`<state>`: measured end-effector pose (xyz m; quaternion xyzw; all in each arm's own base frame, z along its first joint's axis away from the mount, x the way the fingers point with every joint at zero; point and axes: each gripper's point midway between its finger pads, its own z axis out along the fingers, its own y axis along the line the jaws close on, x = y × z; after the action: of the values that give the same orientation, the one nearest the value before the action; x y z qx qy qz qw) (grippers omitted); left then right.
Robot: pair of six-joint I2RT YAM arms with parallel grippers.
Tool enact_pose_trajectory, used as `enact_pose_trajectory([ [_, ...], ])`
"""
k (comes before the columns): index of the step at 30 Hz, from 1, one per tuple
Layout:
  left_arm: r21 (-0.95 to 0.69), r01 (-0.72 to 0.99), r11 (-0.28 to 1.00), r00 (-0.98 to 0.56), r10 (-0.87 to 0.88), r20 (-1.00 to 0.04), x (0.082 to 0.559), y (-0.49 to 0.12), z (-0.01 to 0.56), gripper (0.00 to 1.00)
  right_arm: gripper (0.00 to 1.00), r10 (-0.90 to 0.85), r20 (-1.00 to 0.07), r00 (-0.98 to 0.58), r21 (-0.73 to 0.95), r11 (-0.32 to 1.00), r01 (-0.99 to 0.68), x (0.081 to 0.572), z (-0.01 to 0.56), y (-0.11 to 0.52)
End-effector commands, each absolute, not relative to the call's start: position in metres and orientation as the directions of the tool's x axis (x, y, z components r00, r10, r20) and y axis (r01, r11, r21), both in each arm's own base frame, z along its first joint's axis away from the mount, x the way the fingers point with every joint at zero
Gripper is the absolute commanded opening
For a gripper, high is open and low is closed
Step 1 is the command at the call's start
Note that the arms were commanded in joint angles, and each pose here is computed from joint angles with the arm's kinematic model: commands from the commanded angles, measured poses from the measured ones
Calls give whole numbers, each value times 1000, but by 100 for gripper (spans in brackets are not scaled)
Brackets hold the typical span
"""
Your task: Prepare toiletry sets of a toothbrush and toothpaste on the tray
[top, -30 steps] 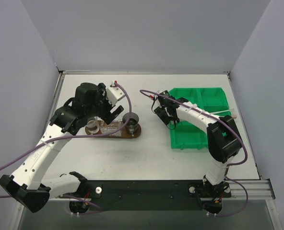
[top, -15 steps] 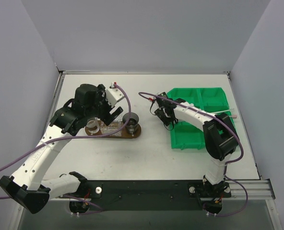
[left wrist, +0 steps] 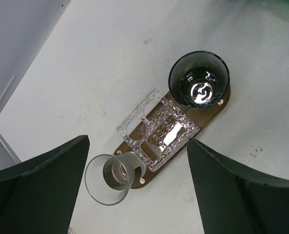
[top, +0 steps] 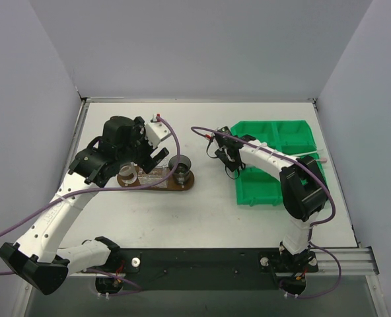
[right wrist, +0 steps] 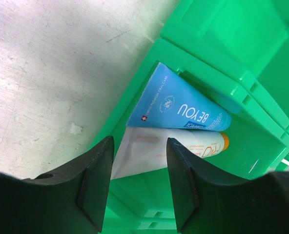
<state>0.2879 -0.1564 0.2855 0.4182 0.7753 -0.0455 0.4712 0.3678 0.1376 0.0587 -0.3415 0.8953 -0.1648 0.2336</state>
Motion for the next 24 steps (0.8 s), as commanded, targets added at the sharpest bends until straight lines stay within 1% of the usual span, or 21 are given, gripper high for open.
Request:
enact_pose_trajectory([
  [1,341,681,648,-153,582,-799,289,-158,301,92,40,-683,-310,-662,-498,710,-499,372,84,127],
  [2,339,683,648,-155,581,-799,289,-158,301,92,38,-682,-310,-663,-498,710,-498,372,86,126],
  [5,339,684,646,-153,581,-799,289,-158,301,92,34,-679,-317,-662,-498,713,-493,372,89,126],
  [8,341,683,646,-150,581,-800,289,-158,302,92,32,-680,-325,-658,-501,714,-490,372,95,126],
  [16,343,683,645,-140,577,-805,288,-158,306,92,29,-680,-345,-647,-520,713,-471,373,114,123],
  [24,343,687,641,-133,574,-808,288,-160,307,92,27,-691,-339,-638,-563,693,-451,374,127,113],
])
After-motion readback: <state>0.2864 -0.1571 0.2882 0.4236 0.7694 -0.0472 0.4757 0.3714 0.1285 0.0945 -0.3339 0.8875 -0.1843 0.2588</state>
